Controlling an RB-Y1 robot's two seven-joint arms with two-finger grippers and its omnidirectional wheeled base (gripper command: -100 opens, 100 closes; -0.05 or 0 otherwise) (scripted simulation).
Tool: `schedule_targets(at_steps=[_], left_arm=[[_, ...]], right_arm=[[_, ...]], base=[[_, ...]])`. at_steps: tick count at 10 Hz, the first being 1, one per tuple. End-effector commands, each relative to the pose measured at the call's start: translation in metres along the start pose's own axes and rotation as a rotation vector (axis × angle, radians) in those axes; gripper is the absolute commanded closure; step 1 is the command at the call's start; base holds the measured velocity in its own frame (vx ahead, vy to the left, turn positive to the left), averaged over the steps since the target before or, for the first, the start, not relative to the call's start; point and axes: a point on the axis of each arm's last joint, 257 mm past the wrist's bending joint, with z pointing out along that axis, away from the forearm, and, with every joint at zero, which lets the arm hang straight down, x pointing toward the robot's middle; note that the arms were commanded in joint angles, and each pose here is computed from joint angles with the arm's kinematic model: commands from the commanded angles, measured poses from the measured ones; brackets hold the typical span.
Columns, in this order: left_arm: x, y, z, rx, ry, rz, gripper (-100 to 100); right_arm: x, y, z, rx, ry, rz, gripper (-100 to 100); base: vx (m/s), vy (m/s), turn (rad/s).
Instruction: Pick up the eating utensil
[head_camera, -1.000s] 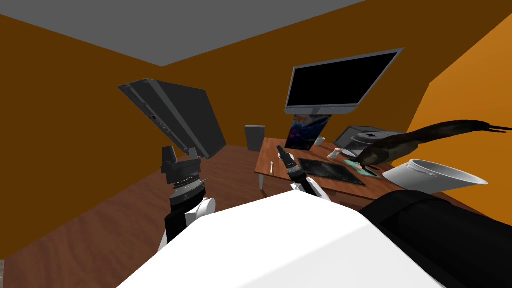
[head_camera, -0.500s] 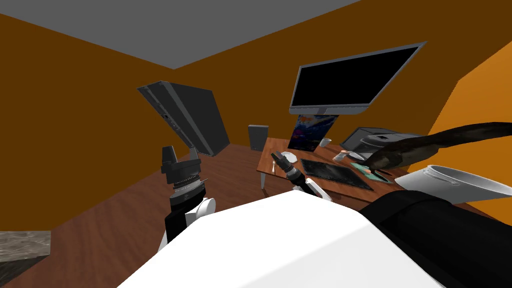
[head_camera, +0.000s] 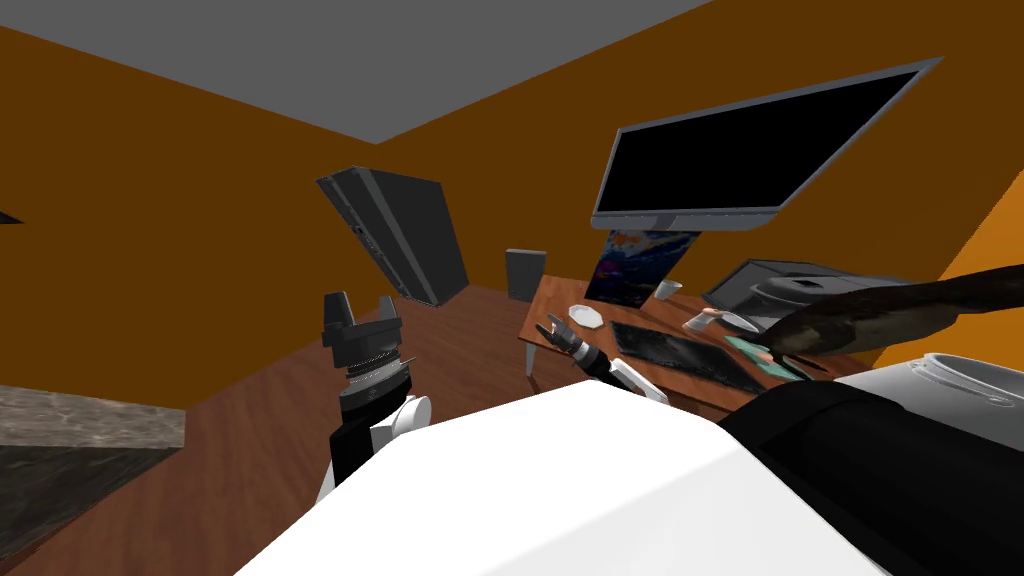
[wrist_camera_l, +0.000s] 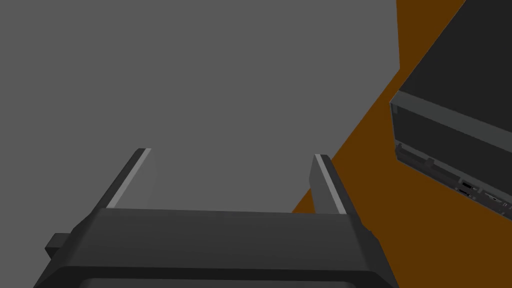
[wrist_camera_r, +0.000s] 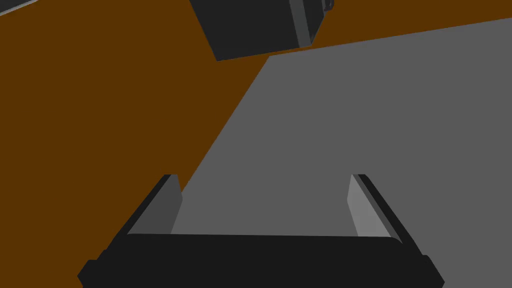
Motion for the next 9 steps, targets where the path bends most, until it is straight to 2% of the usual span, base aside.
schedule_targets(at_steps=[1, 2, 3, 5, 6, 7, 8, 9], left_arm=[[0.000, 0.000, 0.000, 0.000, 0.000, 0.000, 0], [0.000, 0.000, 0.000, 0.000, 0.000, 0.000, 0], [0.000, 0.000, 0.000, 0.000, 0.000, 0.000, 0], [0.000, 0.000, 0.000, 0.000, 0.000, 0.000, 0], [0.000, 0.000, 0.000, 0.000, 0.000, 0.000, 0], [0.000, 0.000, 0.000, 0.000, 0.000, 0.000, 0], [0.000, 0.000, 0.000, 0.000, 0.000, 0.000, 0], [0.000, 0.000, 0.000, 0.000, 0.000, 0.000, 0]], right_arm=[[0.025, -0.007, -0.008, -0.017, 0.089, -0.075, -100], [0.043, -0.008, -0.014, -0.035, 0.145, -0.131, -100], [0.047, -0.011, -0.018, -0.035, 0.162, -0.139, -100], [0.085, -0.021, -0.039, -0.077, 0.293, -0.259, -100], [0.087, -0.022, -0.041, -0.081, 0.306, -0.270, -100], [0.106, -0.029, -0.055, -0.108, 0.376, -0.336, -100], [0.106, -0.029, -0.055, -0.108, 0.376, -0.336, -100], [0.121, -0.034, -0.067, -0.144, 0.438, -0.404, -100]], base=[[-0.033, 0.000, 0.143], [-0.035, 0.003, 0.279], [-0.023, -0.005, 0.081], [-0.024, -0.006, 0.190], [-0.019, -0.014, 0.109], [-0.013, -0.011, 0.169], [-0.008, -0.010, 0.082], [-0.006, -0.008, 0.197]])
